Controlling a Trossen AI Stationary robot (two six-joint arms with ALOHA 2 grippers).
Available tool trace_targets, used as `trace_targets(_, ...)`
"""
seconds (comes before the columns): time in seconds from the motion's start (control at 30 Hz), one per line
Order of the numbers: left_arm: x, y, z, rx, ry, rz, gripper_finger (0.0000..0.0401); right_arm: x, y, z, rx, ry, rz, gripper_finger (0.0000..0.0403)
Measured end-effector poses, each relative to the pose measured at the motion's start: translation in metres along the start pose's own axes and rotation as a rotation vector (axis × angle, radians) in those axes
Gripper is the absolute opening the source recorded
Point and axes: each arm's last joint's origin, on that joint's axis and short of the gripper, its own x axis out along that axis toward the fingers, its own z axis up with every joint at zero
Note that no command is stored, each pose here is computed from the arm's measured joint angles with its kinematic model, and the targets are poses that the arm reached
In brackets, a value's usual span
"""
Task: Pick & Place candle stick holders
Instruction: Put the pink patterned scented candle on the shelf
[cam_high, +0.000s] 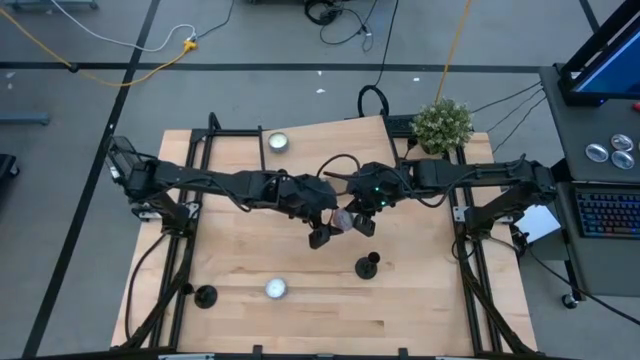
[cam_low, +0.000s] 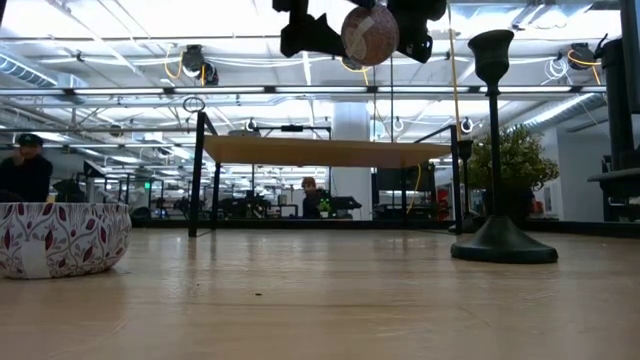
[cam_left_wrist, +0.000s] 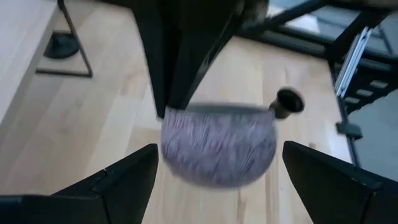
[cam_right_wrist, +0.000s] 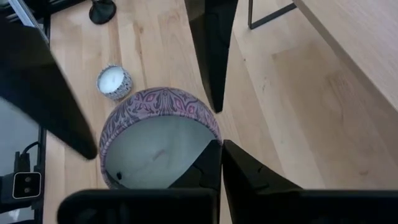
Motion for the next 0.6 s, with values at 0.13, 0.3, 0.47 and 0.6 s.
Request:
trace_targets(0.13,0.001,0.000,0.000,0.000,0.000,-0.006,0.0351,0.000,0.000,0.000,0.000,0.000,0.000,0.0000)
trace_targets(0.3,0.007,0.001,0.000,0.000,-0.009,-0.021,0.0351,0.000,0.000,0.000,0.000,-0.002,0.002,0.0000)
trace_targets(0.47,0.011,0.002,0.000,-0.003,-0.005,-0.036,0.0351,0.000,0.000,0.000,0.000,-0.005,0.003,0.0000)
trace_targets(0.6,0.016,0.002,0.000,-0.007,0.001,-0.053,0.0351,0.000,0.000,0.000,0.000,-0.006,0.004,0.0000)
